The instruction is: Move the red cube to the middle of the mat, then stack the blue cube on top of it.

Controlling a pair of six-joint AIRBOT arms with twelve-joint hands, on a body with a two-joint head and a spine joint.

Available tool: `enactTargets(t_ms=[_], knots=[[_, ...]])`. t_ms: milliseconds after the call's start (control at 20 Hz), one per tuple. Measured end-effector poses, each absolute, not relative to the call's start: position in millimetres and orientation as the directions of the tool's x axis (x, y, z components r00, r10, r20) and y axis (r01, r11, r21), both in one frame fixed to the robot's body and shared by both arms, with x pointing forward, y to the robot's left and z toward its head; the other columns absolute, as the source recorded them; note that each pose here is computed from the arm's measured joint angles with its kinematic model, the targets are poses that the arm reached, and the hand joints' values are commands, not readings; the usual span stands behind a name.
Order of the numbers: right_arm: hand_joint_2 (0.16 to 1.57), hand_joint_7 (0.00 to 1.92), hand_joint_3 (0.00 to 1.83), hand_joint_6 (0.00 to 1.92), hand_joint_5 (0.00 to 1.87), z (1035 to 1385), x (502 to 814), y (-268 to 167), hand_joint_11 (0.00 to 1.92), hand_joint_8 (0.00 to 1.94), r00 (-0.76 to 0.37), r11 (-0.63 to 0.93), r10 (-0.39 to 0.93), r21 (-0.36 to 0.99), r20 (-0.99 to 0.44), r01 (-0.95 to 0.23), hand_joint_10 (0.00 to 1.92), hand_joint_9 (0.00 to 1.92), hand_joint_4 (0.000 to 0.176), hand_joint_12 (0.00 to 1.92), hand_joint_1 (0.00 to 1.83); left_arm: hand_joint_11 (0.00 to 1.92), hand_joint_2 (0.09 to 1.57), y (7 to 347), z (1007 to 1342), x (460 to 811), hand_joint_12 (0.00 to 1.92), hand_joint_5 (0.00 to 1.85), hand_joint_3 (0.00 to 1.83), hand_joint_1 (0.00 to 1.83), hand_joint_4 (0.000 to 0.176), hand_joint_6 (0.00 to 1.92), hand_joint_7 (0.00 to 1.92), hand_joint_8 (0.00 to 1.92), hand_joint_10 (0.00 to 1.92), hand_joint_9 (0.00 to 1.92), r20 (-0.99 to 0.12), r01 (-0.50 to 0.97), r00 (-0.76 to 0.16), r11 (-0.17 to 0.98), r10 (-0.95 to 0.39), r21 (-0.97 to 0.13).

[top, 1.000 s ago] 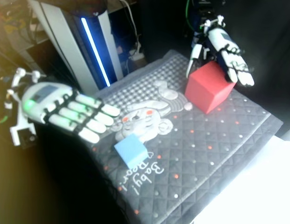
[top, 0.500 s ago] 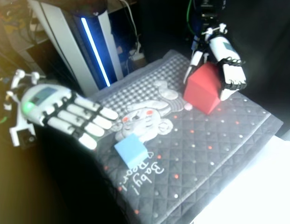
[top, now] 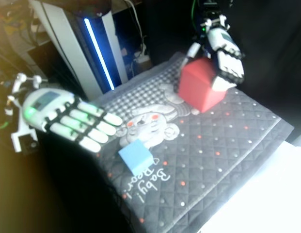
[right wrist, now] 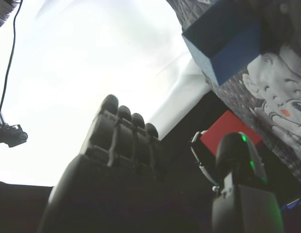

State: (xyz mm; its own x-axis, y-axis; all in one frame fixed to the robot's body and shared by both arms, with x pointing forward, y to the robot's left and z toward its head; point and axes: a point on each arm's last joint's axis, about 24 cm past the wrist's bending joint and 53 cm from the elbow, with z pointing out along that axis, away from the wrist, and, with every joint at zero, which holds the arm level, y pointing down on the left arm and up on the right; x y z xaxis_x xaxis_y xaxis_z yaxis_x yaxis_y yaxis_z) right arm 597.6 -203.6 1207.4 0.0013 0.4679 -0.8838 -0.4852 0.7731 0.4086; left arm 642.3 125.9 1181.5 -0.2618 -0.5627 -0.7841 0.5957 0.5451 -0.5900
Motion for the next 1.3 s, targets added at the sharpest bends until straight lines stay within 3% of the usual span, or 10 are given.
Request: enactTargets(t_ms=[250, 350, 450, 550, 650, 700, 800, 950, 1050, 1300], knots=[[1.32, 0.00, 0.03, 0.00, 0.00, 1207, 598, -203, 0.00, 0.00, 0.000, 0.772, 0.470, 0.411, -0.883, -0.485, 0.00, 0.00, 0.000, 0.00, 0.60, 0.39, 1.08, 92, 1186, 645, 1.91, 0.32, 0.00, 1.29, 0.000, 1.66, 0.28, 1.64, 1.79, 0.36, -0.735, 0.628, -0.312, 0.451, -0.602, -0.635], [1.39, 0.00, 0.01, 0.00, 0.00, 1207, 598, -204, 0.00, 0.00, 0.001, 0.773, 0.470, 0.412, -0.882, -0.484, 0.00, 0.00, 0.000, 0.39, 0.51, 0.43, 1.10, 71, 1178, 650, 1.92, 0.27, 0.01, 1.25, 0.000, 1.59, 0.27, 1.57, 1.74, 0.38, -0.733, 0.623, -0.345, 0.442, -0.586, -0.646], [1.45, 0.00, 0.02, 0.00, 0.00, 1207, 598, -203, 0.00, 0.00, 0.001, 0.772, 0.470, 0.411, -0.883, -0.485, 0.00, 0.00, 0.000, 0.53, 0.31, 0.34, 1.10, 49, 1161, 656, 1.81, 0.31, 0.00, 1.19, 0.000, 1.38, 0.27, 1.34, 1.51, 0.34, -0.708, 0.597, -0.413, 0.417, -0.573, -0.685], [1.46, 0.00, 0.01, 0.00, 0.00, 1207, 598, -203, 0.00, 0.00, 0.001, 0.772, 0.470, 0.411, -0.883, -0.485, 0.00, 0.00, 0.000, 0.60, 0.13, 0.02, 1.15, 34, 1141, 656, 1.62, 0.36, 0.00, 0.95, 0.000, 0.77, 0.40, 0.47, 0.88, 0.23, -0.705, 0.570, -0.465, 0.428, -0.536, -0.701], [1.44, 0.00, 0.00, 0.00, 0.00, 1207, 598, -204, 0.00, 0.00, 0.001, 0.772, 0.470, 0.411, -0.882, -0.484, 0.00, 0.00, 0.000, 0.72, 0.13, 0.00, 1.08, 26, 1129, 651, 0.94, 0.28, 0.00, 0.69, 0.038, 0.21, 0.22, 0.04, 0.26, 0.08, -0.723, 0.570, -0.490, 0.448, -0.487, -0.689], [1.42, 0.00, 0.00, 0.00, 0.00, 1207, 598, -204, 0.00, 0.00, 0.001, 0.773, 0.470, 0.411, -0.883, -0.484, 0.00, 0.00, 0.003, 0.94, 0.14, 0.00, 1.02, 26, 1128, 651, 0.19, 0.14, 0.00, 0.59, 0.087, 0.06, 0.04, 0.01, 0.05, 0.01, -0.724, 0.571, -0.491, 0.448, -0.485, -0.688], [1.39, 0.00, 0.00, 0.00, 0.00, 1207, 598, -203, 0.00, 0.00, 0.000, 0.772, 0.470, 0.411, -0.883, -0.485, 0.00, 0.00, 0.005, 1.08, 0.16, 0.00, 0.94, 28, 1127, 653, 0.01, 0.02, 0.00, 0.53, 0.129, 0.01, 0.00, 0.00, 0.00, 0.00, -0.712, 0.555, -0.495, 0.450, -0.497, -0.700], [1.35, 0.00, 0.00, 0.00, 0.00, 1207, 598, -203, 0.00, 0.00, 0.000, 0.772, 0.470, 0.411, -0.883, -0.485, 0.00, 0.00, 0.008, 0.59, 0.15, 0.00, 0.86, 29, 1128, 652, 0.00, 0.00, 0.00, 0.49, 0.173, 0.00, 0.00, 0.00, 0.00, 0.00, -0.712, 0.556, -0.497, 0.448, -0.496, -0.700], [1.34, 0.00, 0.00, 0.00, 0.00, 1207, 598, -203, 0.00, 0.00, 0.000, 0.772, 0.470, 0.411, -0.883, -0.485, 0.00, 0.00, 0.003, 0.17, 0.20, 0.00, 0.85, 28, 1128, 647, 0.00, 0.00, 0.00, 0.52, 0.176, 0.00, 0.00, 0.00, 0.00, 0.00, -0.711, 0.560, -0.500, 0.441, -0.495, -0.701], [1.22, 0.00, 0.00, 0.00, 0.00, 1207, 598, -204, 0.00, 0.00, -0.013, 0.758, 0.491, 0.434, -0.871, -0.487, 0.01, 0.02, 0.000, 0.30, 0.70, 0.00, 0.88, 60, 1145, 642, 0.00, 0.00, 0.00, 0.57, 0.143, 0.00, 0.00, 0.00, 0.00, 0.00, -0.692, 0.566, -0.449, 0.419, -0.565, -0.710]])
